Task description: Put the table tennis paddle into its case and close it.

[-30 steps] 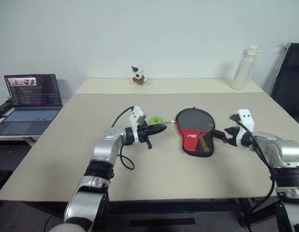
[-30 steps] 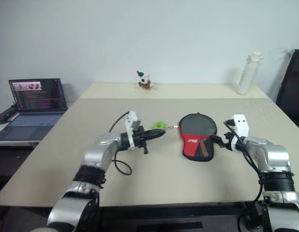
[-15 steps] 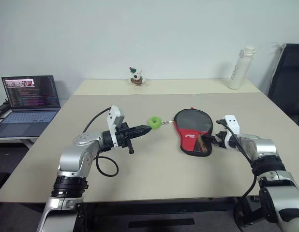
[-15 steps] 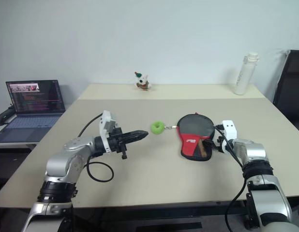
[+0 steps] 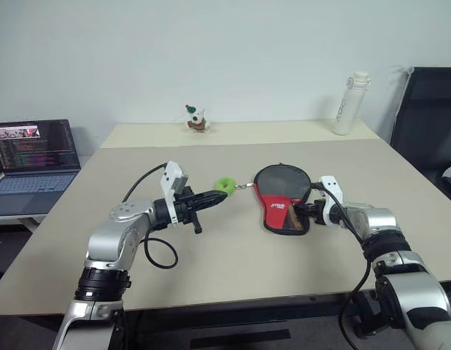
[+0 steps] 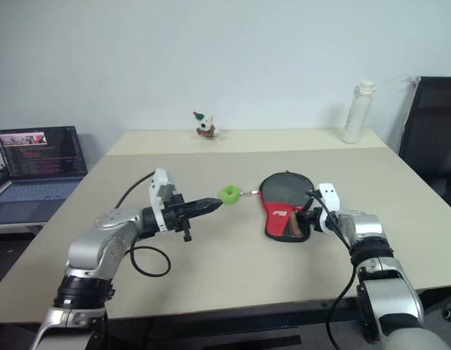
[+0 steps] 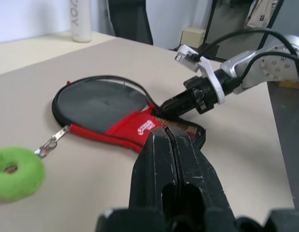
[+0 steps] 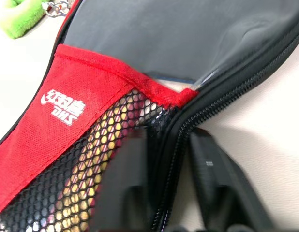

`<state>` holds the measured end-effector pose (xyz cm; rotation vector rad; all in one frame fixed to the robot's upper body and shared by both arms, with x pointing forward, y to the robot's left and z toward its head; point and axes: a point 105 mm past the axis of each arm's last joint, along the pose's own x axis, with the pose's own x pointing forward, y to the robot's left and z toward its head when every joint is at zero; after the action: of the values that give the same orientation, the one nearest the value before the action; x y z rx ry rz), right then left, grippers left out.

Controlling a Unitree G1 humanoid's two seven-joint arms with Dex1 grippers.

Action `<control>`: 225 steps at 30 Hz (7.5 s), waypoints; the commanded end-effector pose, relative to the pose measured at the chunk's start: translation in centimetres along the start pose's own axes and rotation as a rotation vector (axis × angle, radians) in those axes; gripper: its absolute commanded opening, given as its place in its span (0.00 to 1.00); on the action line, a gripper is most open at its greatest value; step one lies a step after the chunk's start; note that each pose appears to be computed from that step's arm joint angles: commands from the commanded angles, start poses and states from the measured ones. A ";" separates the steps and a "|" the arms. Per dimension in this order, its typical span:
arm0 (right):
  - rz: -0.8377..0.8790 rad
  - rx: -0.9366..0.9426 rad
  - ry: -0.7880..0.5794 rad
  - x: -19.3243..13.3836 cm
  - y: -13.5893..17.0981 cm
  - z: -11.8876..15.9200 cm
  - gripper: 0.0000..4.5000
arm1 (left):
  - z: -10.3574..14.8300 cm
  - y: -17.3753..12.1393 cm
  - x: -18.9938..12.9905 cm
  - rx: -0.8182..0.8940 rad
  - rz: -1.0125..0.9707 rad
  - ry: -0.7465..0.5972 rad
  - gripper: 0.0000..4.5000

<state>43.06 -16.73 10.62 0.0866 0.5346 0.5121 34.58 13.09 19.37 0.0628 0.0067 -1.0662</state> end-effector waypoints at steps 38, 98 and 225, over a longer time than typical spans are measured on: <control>0.333 0.330 0.188 -5.1 14.4 -9.5 0.00 | -2.2 -5.3 -3.4 -0.020 -0.289 0.149 0.00; 0.349 -0.153 -0.084 0.6 17.1 -3.7 1.00 | -9.7 8.2 2.7 -0.209 0.378 0.348 0.96; 0.102 -0.451 -0.197 -8.2 8.5 1.8 1.00 | -4.9 1.7 10.2 0.021 -0.151 0.181 0.62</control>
<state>33.54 -12.98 16.57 -0.2221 0.2759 0.7305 40.90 5.86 12.47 0.1498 0.2197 -1.1824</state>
